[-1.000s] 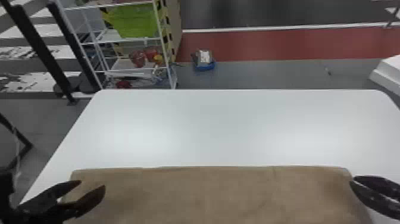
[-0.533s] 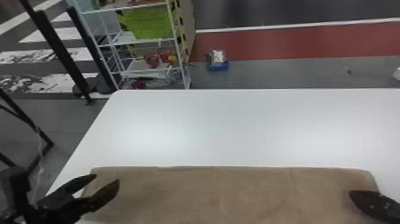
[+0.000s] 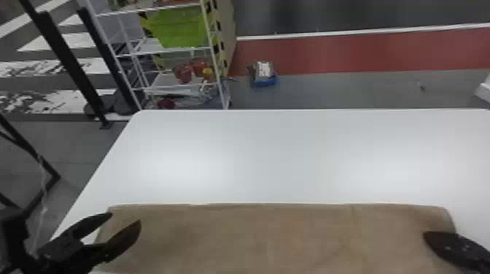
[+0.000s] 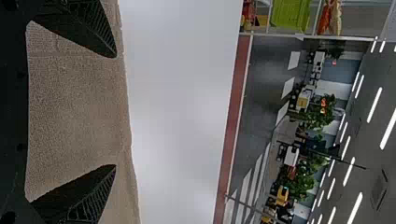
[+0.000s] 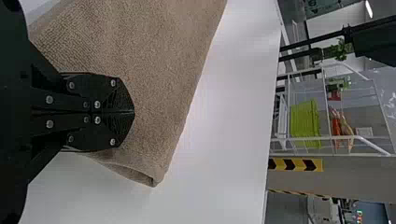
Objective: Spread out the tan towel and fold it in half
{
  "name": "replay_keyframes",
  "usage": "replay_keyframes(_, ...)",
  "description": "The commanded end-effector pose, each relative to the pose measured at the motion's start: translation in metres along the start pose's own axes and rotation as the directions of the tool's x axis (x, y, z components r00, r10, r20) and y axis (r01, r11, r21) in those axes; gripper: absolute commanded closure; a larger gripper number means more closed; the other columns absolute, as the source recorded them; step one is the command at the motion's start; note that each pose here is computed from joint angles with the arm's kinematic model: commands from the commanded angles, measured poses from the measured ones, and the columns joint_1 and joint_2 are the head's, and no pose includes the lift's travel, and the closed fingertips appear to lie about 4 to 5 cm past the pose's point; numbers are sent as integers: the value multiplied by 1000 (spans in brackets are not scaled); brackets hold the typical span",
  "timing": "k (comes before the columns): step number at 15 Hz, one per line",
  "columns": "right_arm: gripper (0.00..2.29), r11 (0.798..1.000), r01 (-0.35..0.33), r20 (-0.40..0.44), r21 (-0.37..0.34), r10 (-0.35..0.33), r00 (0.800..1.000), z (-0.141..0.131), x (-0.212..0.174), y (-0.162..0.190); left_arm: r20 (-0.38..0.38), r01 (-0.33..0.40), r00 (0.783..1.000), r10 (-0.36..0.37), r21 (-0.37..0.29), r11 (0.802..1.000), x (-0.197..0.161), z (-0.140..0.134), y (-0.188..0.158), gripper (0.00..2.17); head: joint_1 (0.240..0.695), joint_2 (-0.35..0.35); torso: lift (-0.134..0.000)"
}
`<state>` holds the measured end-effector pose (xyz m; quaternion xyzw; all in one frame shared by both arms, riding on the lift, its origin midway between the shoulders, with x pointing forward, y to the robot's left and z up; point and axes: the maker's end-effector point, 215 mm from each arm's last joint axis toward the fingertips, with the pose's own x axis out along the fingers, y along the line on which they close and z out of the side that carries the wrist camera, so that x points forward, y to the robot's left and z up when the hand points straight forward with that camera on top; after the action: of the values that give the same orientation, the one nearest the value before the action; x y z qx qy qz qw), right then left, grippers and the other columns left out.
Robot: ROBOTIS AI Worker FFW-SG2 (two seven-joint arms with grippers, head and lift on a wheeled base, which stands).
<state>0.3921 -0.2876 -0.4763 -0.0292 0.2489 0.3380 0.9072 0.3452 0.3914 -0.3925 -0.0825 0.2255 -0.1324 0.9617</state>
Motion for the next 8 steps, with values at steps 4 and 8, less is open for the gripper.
replay_keyframes(4, 1774, 999, 40, -28, 30, -39, 999, -13, -11, -14, 8, 2, 1000, -3, 20, 1000, -1, 1, -1, 39, 695, 152, -123)
replay_keyframes(8, 1774, 994, 89, -38, 62, -87, 996, -30, -46, -27, 11, 2, 1000, -2, 29, 1000, -2, 1, -1, 39, 695, 111, -123)
